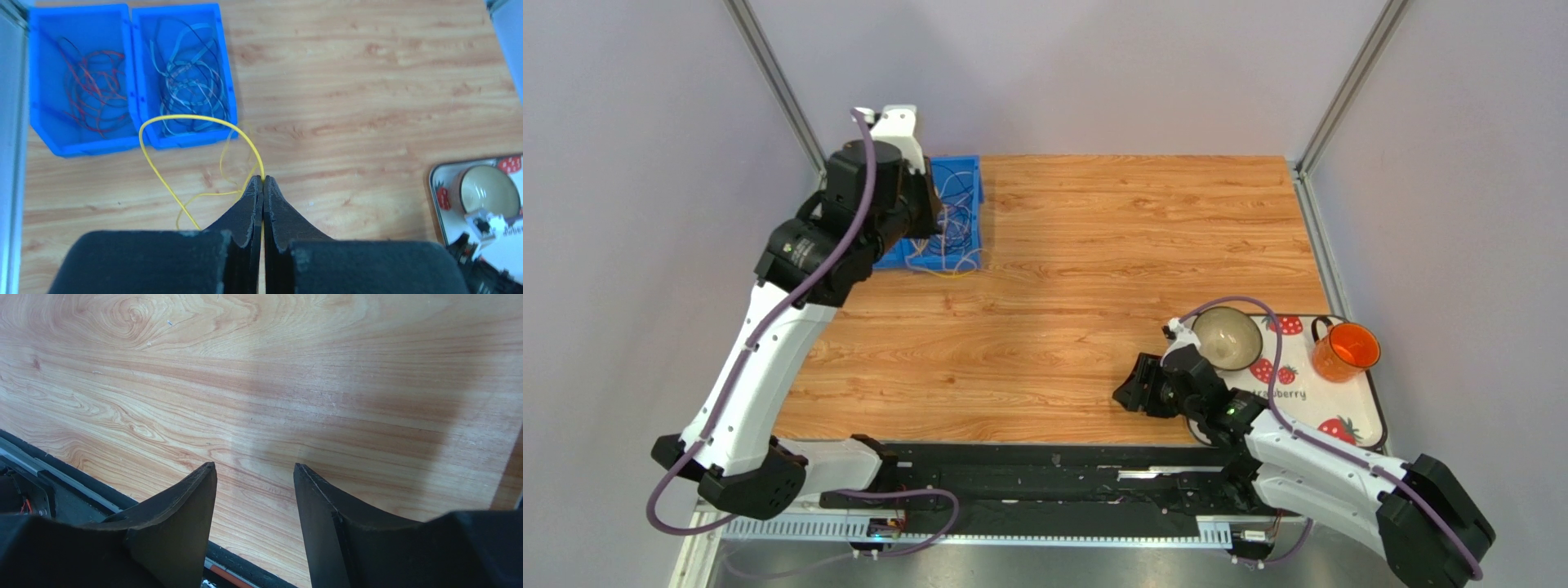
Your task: Untangle the cables
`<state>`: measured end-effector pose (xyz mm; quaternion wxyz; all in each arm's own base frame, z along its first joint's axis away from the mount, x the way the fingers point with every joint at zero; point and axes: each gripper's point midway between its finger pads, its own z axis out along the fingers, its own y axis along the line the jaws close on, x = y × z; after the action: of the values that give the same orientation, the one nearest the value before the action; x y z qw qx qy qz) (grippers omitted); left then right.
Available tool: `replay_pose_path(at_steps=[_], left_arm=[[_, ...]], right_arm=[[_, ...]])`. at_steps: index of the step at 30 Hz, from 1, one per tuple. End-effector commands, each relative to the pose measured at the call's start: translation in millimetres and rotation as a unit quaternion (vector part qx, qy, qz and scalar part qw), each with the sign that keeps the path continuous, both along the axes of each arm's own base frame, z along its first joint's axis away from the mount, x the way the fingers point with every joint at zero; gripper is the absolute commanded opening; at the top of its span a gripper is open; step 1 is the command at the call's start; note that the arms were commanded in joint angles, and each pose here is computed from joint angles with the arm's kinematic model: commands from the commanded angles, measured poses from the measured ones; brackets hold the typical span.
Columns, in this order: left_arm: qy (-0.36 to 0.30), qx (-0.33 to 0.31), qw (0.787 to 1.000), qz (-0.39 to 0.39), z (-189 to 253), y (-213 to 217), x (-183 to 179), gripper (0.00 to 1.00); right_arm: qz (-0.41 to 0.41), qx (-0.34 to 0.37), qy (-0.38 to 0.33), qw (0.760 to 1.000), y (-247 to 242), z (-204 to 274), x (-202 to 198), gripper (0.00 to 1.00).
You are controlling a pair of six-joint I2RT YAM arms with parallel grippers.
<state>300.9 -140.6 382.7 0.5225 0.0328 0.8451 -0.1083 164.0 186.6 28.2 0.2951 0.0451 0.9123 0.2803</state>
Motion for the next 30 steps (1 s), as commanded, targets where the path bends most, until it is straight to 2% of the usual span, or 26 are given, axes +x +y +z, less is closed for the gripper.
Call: replay_pose_path(at_steps=[1, 10, 14, 30], left_arm=[[-0.031, 0.024, 0.999, 0.022, 31.5, 26.6, 9.2, 0.0], [-0.116, -0.011, 0.989, 0.091, 110.2, 74.1, 21.9, 0.0], [-0.181, -0.037, 0.977, 0.106, 153.5, 87.6, 19.6, 0.0], [-0.225, -0.036, 0.962, 0.148, 168.5, 134.1, 79.8, 0.0]], right_arm=[[0.004, 0.002, -0.015, 1.0, 3.0, -1.2, 5.4, 0.56], [0.011, -0.006, -0.011, 1.0, 5.7, -7.9, 6.6, 0.56], [0.015, -0.01, -0.005, 1.0, 6.8, -11.2, 6.3, 0.56], [0.04, -0.025, 0.024, 0.999, 15.8, -19.9, 5.2, 0.56]])
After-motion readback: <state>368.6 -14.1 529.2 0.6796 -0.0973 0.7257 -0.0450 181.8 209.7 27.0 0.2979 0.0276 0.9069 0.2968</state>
